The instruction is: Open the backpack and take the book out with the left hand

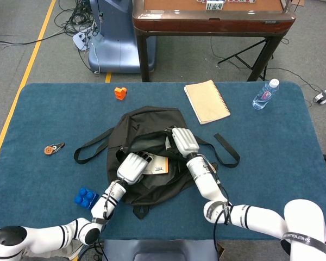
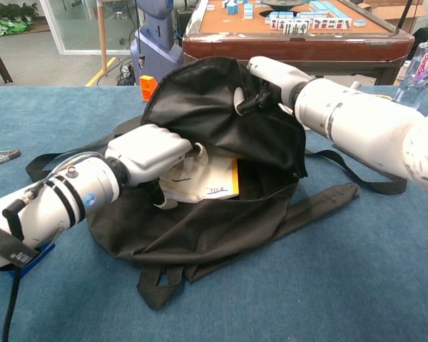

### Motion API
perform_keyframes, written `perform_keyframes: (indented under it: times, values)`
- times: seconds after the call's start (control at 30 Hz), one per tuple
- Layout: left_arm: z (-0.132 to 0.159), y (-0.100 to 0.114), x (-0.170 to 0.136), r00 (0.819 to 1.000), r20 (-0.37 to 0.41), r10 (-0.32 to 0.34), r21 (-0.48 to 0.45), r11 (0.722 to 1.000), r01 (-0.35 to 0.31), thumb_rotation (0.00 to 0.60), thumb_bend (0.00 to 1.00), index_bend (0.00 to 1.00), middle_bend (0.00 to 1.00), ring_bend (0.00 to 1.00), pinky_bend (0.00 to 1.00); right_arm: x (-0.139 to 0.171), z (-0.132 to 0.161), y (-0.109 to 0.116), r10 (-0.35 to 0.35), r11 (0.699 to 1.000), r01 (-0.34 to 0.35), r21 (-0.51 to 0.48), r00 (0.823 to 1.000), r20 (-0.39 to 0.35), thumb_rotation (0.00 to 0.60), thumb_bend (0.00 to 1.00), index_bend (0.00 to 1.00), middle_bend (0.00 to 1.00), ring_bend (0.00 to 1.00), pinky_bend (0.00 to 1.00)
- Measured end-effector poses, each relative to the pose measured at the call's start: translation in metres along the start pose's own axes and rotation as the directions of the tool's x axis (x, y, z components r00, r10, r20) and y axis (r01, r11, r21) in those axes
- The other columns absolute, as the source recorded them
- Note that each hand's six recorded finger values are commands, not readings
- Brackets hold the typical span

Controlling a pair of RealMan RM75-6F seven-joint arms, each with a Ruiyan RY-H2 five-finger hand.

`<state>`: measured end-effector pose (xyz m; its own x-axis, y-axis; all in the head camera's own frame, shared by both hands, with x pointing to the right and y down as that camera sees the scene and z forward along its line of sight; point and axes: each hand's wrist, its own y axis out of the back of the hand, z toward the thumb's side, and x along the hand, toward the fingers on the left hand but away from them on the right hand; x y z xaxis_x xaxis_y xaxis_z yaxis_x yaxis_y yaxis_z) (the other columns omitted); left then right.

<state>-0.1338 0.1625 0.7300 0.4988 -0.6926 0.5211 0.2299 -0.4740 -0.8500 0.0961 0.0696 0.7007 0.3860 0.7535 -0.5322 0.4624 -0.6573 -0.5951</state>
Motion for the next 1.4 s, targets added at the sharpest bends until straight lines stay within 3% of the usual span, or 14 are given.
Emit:
perform_keyframes:
  times: [0.23,0.47,0.77,1.03,1.2,1.4]
  values:
    - [-0.004,-0.003,-0.003,1.0,-0.01,-0.026,0.006,1.0,0.026,0.6,0.22,0.26,0.32,0.34,0.39,0.001,0.0,-0.003,0.008,1.0,-0.008,-0.003,1.0,-0.001,0.6,0.74,0.61,0.41,0.25,0.27]
    - [0.004,0.002,0.0,1.0,-0.001,-0.006,0.049,0.999,0.006,0.6,0.22,0.27,0.32,0.34,0.39,0.002,-0.001,-0.006,0.016,1.0,-0.016,-0.006,1.0,-0.001,0.6,0.74,0.61,0.41,0.25,0.27]
    - [-0.002,-0.003,0.008,0.999,-0.038,-0.003,0.078,0.997,0.006,0.6,0.22,0.33,0.32,0.34,0.39,0.003,-0.003,-0.006,0.017,1.0,-0.017,-0.011,1.0,0.002,0.6,0.74,0.61,0.41,0.25,0.27]
    - [-0.008,-0.004,0.014,0.997,-0.076,0.011,0.057,0.998,-0.007,0.6,0.24,0.42,0.42,0.43,0.48,0.002,-0.006,-0.007,0.018,1.0,-0.018,-0.014,1.0,0.008,0.6,0.74,0.61,0.41,0.25,0.27]
    - [-0.01,-0.003,0.016,0.995,-0.089,0.036,0.019,0.999,-0.035,0.6,0.35,0.48,0.49,0.5,0.54,0.001,-0.008,-0.006,0.015,1.0,-0.015,-0.015,1.0,0.013,0.6,0.74,0.61,0.41,0.25,0.27]
    - [-0.017,0.004,0.017,0.99,-0.1,0.097,-0.009,0.995,-0.098,0.6,0.39,0.52,0.54,0.54,0.58,-0.002,-0.01,-0.002,0.005,1.0,-0.004,-0.029,1.0,0.02,0.6,0.74,0.61,0.41,0.25,0.27]
